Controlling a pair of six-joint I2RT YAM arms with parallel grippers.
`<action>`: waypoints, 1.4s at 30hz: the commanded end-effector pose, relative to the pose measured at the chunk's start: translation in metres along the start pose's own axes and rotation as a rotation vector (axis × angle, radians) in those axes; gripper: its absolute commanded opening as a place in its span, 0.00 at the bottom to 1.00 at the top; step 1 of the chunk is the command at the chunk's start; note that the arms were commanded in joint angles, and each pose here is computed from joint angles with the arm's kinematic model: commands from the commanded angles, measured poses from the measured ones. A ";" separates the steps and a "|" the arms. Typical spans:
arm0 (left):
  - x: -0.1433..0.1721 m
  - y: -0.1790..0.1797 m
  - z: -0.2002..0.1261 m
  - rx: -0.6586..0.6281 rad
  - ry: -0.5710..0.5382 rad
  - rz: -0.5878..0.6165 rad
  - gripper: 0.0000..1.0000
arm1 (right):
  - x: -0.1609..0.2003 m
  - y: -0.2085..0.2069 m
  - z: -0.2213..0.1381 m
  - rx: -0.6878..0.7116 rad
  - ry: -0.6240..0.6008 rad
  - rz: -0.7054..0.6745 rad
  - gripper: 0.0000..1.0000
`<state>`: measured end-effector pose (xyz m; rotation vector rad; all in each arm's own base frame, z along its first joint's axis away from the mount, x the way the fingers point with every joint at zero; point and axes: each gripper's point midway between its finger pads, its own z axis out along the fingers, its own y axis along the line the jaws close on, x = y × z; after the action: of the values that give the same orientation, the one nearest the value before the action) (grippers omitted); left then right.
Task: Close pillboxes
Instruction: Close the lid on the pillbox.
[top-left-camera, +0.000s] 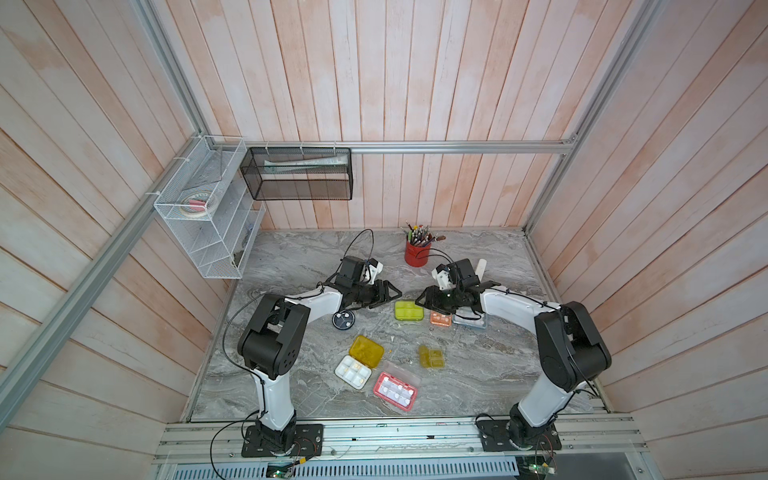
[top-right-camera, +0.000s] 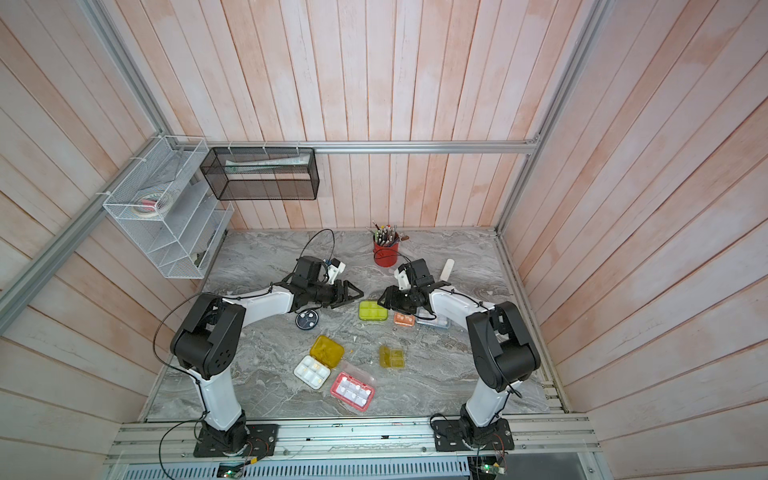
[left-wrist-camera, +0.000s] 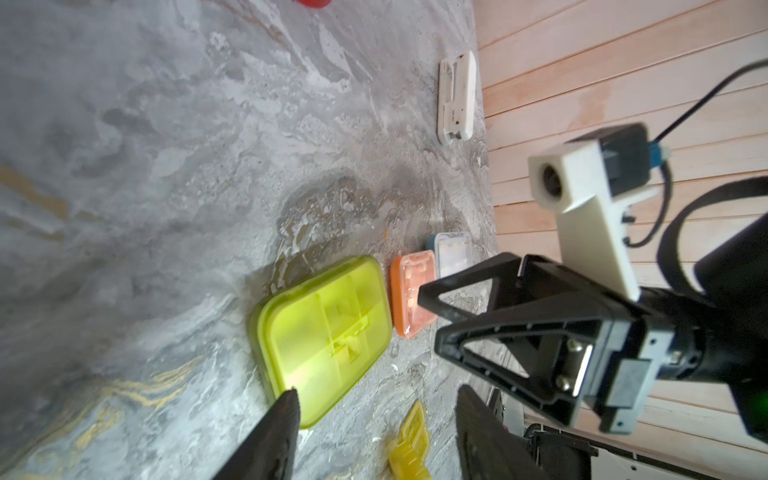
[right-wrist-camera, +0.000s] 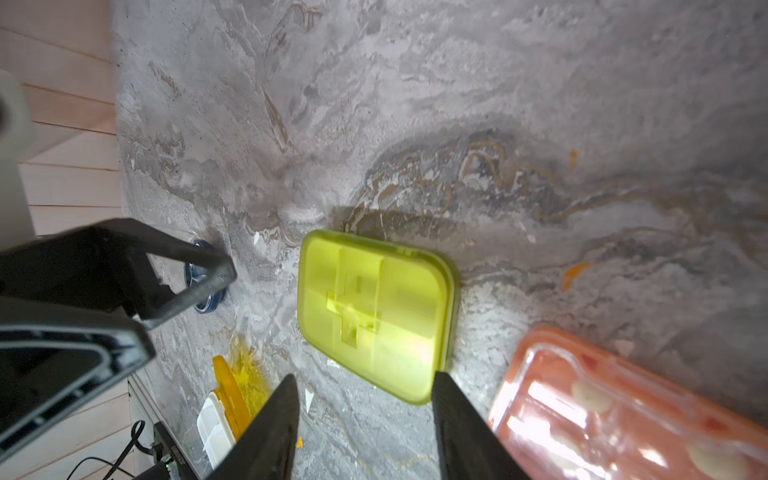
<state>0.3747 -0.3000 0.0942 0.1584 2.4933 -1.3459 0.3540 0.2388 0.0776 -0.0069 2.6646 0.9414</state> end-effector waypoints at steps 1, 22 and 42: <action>0.004 0.001 -0.003 -0.003 -0.003 0.001 0.62 | 0.002 -0.008 0.007 0.028 0.032 -0.002 0.54; 0.020 0.010 0.016 0.012 0.044 -0.035 0.62 | 0.011 -0.019 0.022 0.035 0.074 0.011 0.54; 0.028 0.014 0.019 0.004 0.057 -0.037 0.62 | 0.024 -0.011 0.033 0.012 0.106 0.011 0.54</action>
<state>0.3620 -0.3085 0.0720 0.1447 2.5398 -1.3696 0.3468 0.2481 0.0462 -0.0442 2.7501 0.9333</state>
